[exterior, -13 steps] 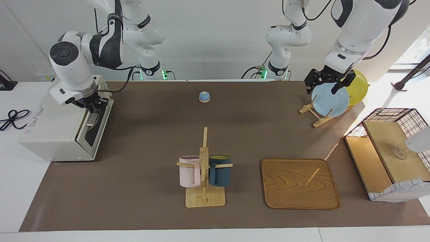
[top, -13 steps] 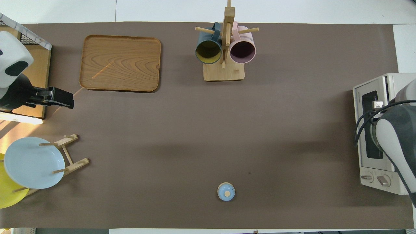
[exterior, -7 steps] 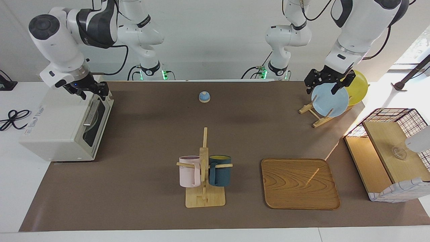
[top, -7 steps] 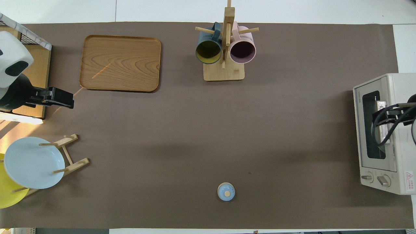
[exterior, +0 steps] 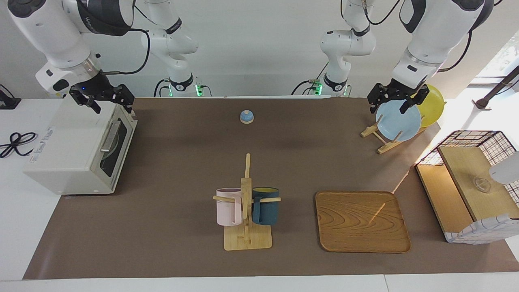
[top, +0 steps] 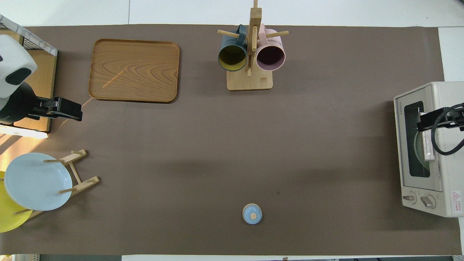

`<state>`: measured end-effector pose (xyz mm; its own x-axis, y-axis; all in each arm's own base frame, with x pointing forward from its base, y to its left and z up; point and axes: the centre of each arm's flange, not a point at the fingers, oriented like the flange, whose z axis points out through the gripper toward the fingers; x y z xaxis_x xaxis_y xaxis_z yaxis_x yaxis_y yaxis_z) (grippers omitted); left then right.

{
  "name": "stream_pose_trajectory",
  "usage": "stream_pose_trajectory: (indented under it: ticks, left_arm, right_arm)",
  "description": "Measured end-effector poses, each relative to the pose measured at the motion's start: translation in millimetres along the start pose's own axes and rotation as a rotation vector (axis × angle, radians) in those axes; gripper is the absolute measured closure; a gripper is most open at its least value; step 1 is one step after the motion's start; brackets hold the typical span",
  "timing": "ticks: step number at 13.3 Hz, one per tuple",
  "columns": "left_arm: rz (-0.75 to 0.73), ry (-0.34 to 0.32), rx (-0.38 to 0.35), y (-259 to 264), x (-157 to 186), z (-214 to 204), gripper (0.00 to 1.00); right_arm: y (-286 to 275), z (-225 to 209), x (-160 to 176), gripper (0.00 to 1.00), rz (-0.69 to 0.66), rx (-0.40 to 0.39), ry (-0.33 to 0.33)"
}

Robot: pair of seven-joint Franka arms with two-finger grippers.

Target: Put corn in oven

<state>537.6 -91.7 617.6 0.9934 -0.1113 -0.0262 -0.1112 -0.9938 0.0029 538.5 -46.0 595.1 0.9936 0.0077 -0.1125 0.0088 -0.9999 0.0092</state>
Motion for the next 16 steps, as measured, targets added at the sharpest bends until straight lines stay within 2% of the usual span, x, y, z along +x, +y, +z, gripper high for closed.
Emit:
stream_pose_trajectory:
  ticks: [4, 8, 16]
  left_arm:
    - [0.000, 0.000, 0.000, 0.0, 0.0, 0.0, 0.00]
    - [0.000, 0.000, 0.000, 0.0, 0.0, 0.0, 0.00]
    - [0.000, 0.000, 0.000, 0.0, 0.0, 0.0, 0.00]
  right_arm:
    - [-14.3, -3.2, 1.3, 0.00, -0.020, -0.003, 0.003]
    - [-43.7, -11.9, 1.3, 0.00, 0.025, -0.009, 0.023]
    - [-41.0, -23.2, -1.1, 0.00, 0.037, -0.007, 0.068]
